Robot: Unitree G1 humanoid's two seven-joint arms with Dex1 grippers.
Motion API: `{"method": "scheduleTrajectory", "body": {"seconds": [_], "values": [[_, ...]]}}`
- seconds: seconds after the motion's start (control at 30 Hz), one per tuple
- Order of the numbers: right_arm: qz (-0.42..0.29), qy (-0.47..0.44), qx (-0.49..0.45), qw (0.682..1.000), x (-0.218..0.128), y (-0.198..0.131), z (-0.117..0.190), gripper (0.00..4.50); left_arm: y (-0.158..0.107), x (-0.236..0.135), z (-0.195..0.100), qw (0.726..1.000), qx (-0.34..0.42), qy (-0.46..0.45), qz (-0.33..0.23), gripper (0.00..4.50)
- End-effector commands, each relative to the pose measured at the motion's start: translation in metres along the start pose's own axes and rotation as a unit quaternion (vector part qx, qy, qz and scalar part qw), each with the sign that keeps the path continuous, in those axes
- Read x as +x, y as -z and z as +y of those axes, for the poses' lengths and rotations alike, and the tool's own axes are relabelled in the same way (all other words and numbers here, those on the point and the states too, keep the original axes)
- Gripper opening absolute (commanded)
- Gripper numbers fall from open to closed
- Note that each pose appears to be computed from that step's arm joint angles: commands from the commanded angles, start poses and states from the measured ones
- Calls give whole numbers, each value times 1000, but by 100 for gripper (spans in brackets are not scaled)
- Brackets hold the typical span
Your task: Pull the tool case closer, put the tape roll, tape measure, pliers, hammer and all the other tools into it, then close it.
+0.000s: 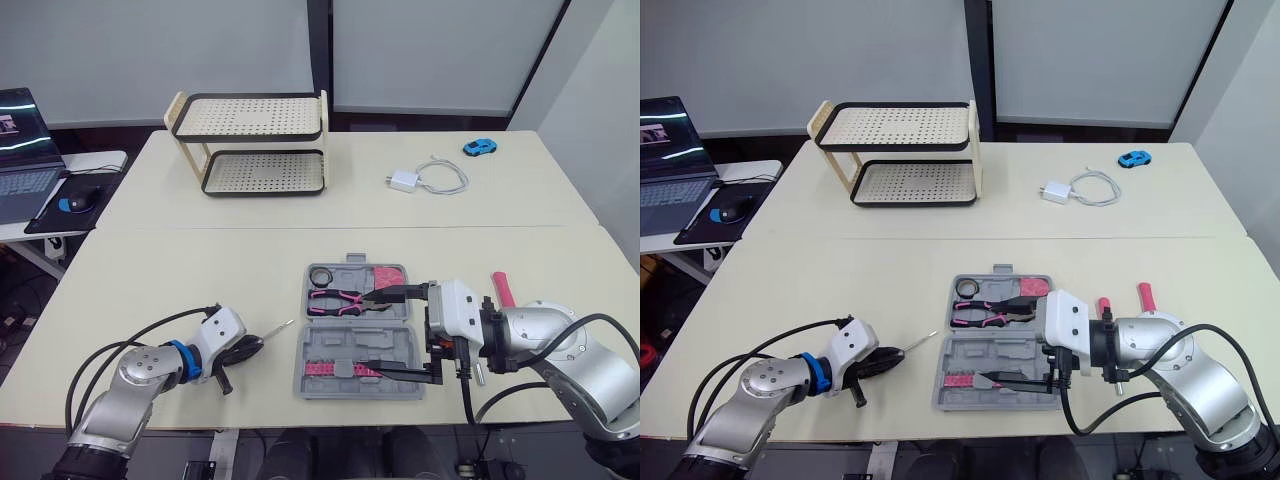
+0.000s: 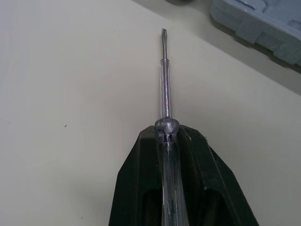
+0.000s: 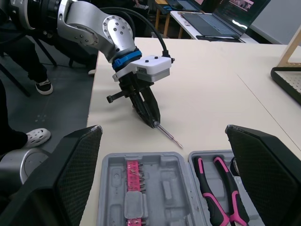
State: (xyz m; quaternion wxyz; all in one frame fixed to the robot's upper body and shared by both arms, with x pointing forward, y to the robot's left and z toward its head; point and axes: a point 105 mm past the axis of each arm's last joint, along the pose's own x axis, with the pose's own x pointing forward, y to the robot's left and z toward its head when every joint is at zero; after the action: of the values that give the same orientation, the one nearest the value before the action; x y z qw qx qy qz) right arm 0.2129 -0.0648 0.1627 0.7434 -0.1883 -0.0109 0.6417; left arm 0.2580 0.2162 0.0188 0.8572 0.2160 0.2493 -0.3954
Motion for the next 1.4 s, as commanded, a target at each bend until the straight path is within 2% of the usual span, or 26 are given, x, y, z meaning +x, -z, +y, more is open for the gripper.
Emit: {"method": "scheduleTrajectory", "body": {"seconds": [0.03, 0.17, 0.4, 0.57, 0.7, 0.93, 1.03, 1.4], "values": [[-11, -4, -30, 999, 1, -11, 2, 450, 13, -6, -1, 1000, -15, -1, 24, 21], [-12, -5, -31, 999, 1, -12, 1, 450, -7, -12, 0, 1000, -16, 9, -21, 21], [-2, 2, -26, 1000, -4, -8, -1, 450, -45, -40, 11, 997, 60, 36, -29, 21], [17, 16, -16, 1000, -12, -4, -1, 450, -82, -52, -1, 989, 114, 89, -36, 21], [38, 32, -8, 999, -18, 0, -2, 450, -104, -45, -15, 979, 154, 131, -29, 21], [78, 70, 1, 995, -28, 9, -2, 450, -122, -20, -32, 967, 200, 158, -17, 21], [96, 83, -1, 992, -32, 12, 0, 450, -131, -4, -40, 963, 214, 163, -30, 21], [121, 140, 13, 983, -39, 18, 5, 450, -133, 36, -54, 946, 281, 161, -18, 21]]}}
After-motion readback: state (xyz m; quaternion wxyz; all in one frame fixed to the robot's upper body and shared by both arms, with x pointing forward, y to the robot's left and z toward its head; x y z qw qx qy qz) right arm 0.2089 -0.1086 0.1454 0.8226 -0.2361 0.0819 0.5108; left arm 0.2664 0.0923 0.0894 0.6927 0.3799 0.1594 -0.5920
